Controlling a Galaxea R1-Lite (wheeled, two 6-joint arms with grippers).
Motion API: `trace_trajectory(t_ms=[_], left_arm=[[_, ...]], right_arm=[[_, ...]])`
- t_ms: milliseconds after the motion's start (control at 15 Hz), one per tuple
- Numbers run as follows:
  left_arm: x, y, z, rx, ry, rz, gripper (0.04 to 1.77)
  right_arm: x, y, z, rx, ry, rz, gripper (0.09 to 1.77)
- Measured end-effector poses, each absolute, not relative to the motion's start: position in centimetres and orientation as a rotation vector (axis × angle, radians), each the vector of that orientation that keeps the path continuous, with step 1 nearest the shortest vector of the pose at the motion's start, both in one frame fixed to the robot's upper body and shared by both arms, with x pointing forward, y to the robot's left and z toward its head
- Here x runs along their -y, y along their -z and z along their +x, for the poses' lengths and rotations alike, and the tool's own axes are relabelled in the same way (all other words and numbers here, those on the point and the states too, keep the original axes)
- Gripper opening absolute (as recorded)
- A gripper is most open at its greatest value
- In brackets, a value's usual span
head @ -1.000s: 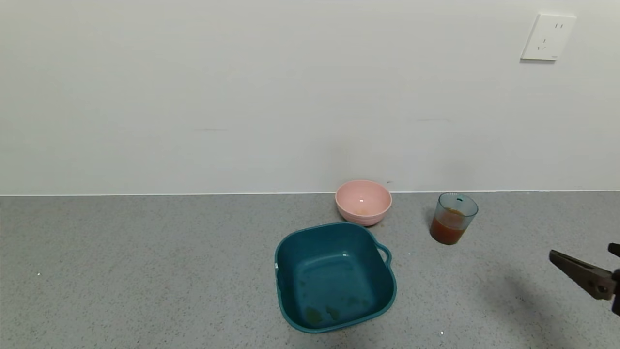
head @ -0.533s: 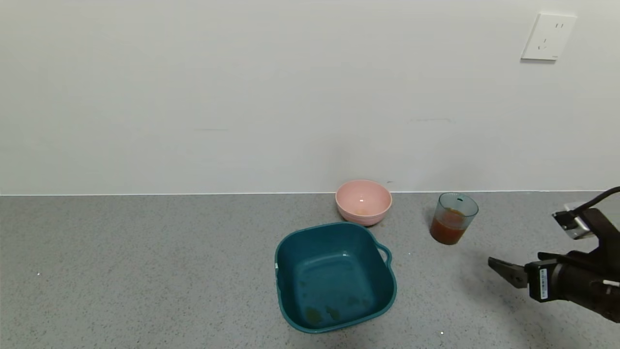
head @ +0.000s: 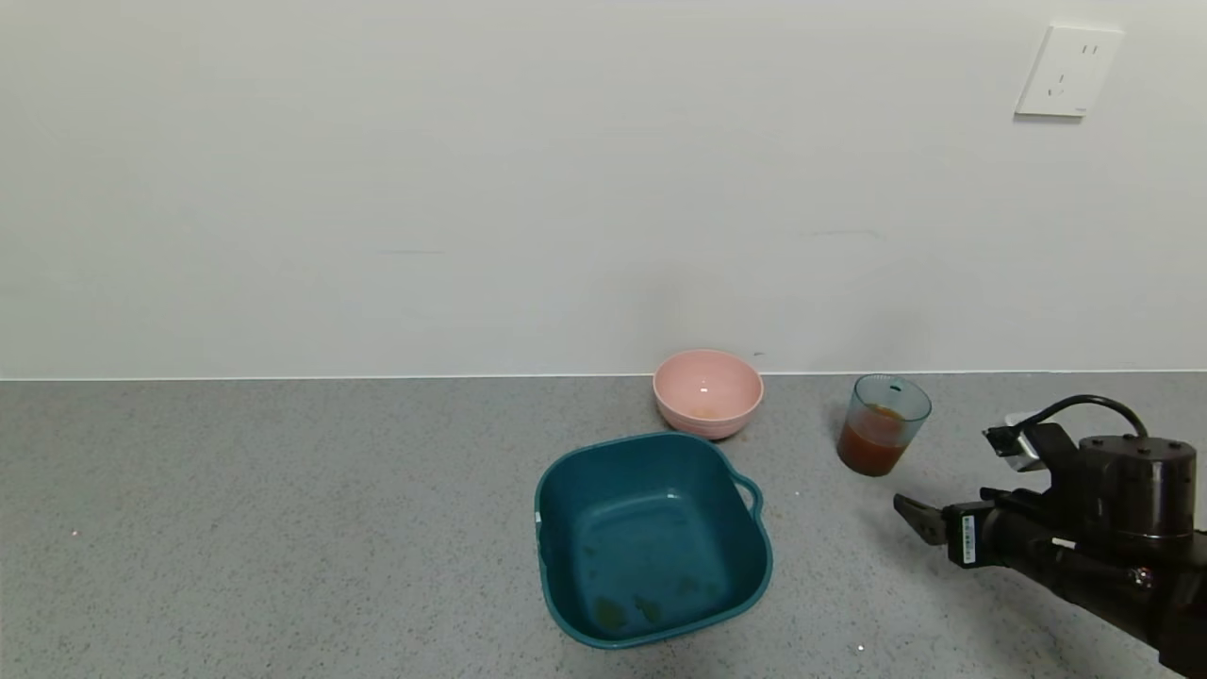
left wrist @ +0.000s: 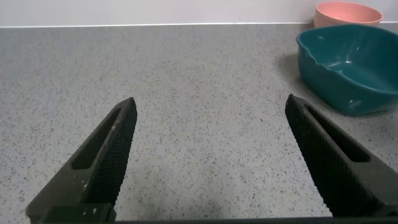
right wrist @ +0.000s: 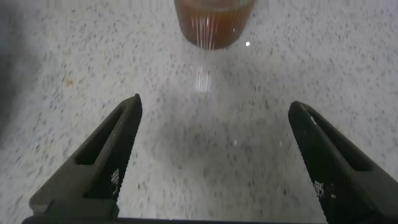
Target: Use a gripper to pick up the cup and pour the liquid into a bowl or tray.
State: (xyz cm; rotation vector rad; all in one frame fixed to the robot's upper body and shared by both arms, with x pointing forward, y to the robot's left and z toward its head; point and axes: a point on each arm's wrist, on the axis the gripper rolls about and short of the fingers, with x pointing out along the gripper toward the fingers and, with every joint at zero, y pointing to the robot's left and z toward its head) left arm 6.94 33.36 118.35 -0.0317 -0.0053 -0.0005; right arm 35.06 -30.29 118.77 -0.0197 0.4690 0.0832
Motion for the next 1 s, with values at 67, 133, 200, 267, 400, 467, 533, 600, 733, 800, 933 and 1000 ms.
trace_trajectory(t_ms=[67,133,200,267,400,467,533,600,733,800,933,1000], left_arm=[[-33.4,-118.3,6.9,0.005,0.001,-0.032,1.72],[-33.4,-118.3,6.9,0.005,0.001,-0.032,1.72],[-33.4,-118.3,6.9,0.005,0.001,-0.032,1.72],[-33.4,-118.3,6.9,0.005,0.000,-0.032,1.72],[-33.4,-118.3,6.9,0.005,0.001,-0.031,1.72],[-33.4,-118.3,6.9,0.005,0.001,-0.031,1.72],[-33.4,-118.3,6.9,0.005,0.001,-0.031,1.72],[-33.4,-118.3,6.9,0.005,0.001,-0.031,1.72],[-33.4,-118.3,6.9,0.005,0.001,-0.031,1.72],[-33.4,-118.3,6.9,0.005,0.001,-0.032,1.72],[-33.4,-118.3,6.9,0.005,0.001,-0.032,1.72],[-33.4,-118.3,6.9,0.005,0.001,-0.031,1.72]], right_arm=[[30.2,-118.2,35.7,-0.441,-0.082,-0.018,1.71],[30.0,-117.7,36.3,-0.417,-0.081,-0.017,1.71],[30.0,-117.1,36.8,-0.396,-0.075,-0.016,1.71],[29.9,-116.4,37.4,-0.370,-0.063,-0.016,1.71],[29.7,-115.6,38.5,-0.290,-0.053,-0.012,1.71],[29.5,-115.0,38.8,-0.278,-0.055,-0.012,1.71],[29.4,-114.5,39.1,-0.264,-0.058,-0.011,1.71],[29.3,-114.0,39.3,-0.255,-0.059,-0.010,1.71],[29.1,-113.2,39.7,-0.266,-0.062,-0.010,1.71],[29.0,-112.9,39.9,-0.270,-0.062,-0.009,1.71],[28.9,-112.7,40.5,-0.260,-0.060,-0.008,1.71],[28.9,-112.7,40.9,-0.251,-0.060,-0.007,1.71]])
